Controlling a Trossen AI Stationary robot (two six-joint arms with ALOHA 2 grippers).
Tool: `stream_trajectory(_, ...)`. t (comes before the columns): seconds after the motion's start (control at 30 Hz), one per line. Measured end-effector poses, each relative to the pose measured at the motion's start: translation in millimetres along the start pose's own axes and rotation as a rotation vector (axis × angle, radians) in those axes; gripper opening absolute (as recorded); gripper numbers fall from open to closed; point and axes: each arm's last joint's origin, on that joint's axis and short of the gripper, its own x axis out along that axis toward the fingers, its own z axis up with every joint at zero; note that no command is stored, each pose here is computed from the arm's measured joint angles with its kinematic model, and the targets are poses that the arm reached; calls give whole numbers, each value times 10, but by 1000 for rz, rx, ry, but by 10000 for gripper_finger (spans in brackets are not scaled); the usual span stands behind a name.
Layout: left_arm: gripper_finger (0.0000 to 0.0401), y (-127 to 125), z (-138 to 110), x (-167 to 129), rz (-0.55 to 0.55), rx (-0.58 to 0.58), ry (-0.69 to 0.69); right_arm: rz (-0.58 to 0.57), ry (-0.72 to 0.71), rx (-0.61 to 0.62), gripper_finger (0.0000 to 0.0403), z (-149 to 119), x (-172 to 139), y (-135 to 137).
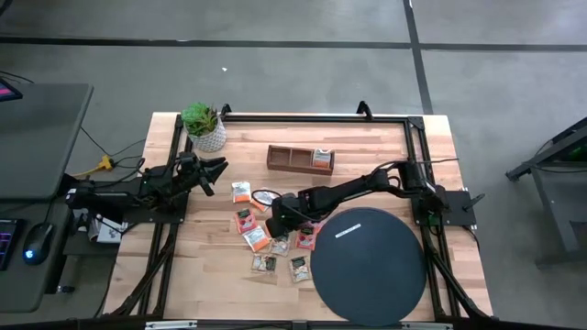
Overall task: Pick & Place Tea
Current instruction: Put the white orange tea sachet into the right section of the wooden organizer
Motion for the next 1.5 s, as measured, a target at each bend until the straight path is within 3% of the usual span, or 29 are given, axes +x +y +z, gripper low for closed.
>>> stream_trajectory(0.33,123,0,0,0,0,0,0,-37,-15,-80,1,89,-136,127)
stream_trajectory(0.7,123,0,0,0,0,0,0,-106,-75,-222,0,232,-622,466)
stream_trajectory(0.87,123,0,1,0,1,0,0,-276,-114,-323,0,265,-998,524)
stream_trajectory(1.07,123,0,0,0,1,0,0,-585,-148,-500,0,319,-1377,408)
stream_trajectory(1.23,123,0,1,0,1,0,0,-799,-127,-688,0,427,-1480,261)
stream_trajectory(1.5,123,0,0,0,1,0,0,-977,-128,-885,0,738,-1529,101)
